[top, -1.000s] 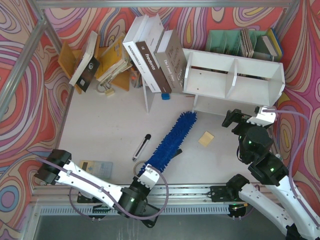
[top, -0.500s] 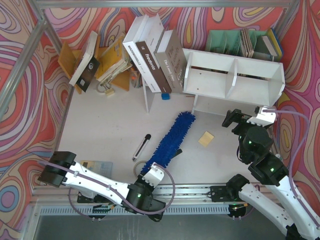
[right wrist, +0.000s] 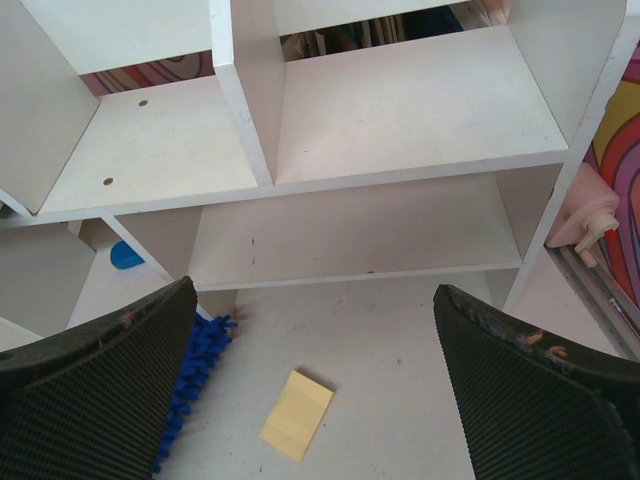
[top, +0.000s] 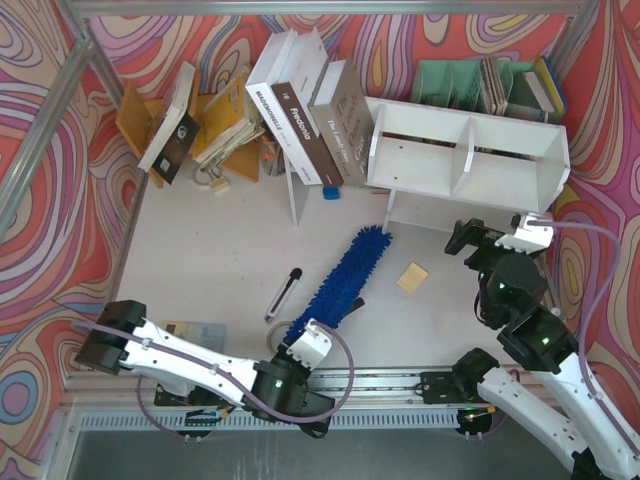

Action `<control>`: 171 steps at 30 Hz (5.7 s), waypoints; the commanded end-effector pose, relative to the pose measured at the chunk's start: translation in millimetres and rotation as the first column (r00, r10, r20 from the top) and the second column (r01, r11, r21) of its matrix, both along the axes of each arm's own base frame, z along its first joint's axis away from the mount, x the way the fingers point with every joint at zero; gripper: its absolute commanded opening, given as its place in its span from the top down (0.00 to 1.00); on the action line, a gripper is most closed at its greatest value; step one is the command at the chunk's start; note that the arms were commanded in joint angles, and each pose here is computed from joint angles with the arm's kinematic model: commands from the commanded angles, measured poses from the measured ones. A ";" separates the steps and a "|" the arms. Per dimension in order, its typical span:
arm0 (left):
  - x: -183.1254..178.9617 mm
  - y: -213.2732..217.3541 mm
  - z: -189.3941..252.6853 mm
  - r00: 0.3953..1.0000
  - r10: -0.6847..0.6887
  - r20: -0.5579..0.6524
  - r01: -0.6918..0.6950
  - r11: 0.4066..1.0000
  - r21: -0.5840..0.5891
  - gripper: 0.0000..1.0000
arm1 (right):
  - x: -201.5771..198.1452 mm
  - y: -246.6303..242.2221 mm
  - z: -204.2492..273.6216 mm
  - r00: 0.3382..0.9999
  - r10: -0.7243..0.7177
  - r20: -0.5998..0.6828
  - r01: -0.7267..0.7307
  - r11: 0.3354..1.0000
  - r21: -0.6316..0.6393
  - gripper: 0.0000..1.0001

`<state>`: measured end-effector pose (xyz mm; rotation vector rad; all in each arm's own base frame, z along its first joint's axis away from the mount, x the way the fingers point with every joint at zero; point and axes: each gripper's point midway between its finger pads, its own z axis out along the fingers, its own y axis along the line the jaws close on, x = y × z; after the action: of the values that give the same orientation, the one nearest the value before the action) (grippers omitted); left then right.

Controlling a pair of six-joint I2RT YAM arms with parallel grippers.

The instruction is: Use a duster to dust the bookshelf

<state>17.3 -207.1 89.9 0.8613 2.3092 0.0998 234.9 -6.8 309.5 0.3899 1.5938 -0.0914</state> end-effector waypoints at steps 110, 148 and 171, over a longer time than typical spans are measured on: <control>95.2 -106.5 61.9 0.991 0.097 0.096 -0.077 0.978 -0.192 1.00 | -2.5 -0.6 1.7 1.000 -0.003 0.024 0.002 0.999 0.038 0.11; 124.1 -97.2 134.6 0.945 0.158 0.287 -0.034 0.919 -0.393 1.00 | -4.5 -2.4 1.3 1.000 -0.009 0.024 0.008 0.999 0.040 0.10; 136.7 -58.4 137.9 0.890 0.293 0.349 -0.129 0.897 -0.422 1.00 | -3.4 -1.0 0.5 1.000 -0.005 0.021 0.004 0.999 0.043 0.10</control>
<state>138.7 -291.2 202.7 0.4956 2.0239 -0.1138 232.2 -5.9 310.5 0.4177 1.5795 -0.0507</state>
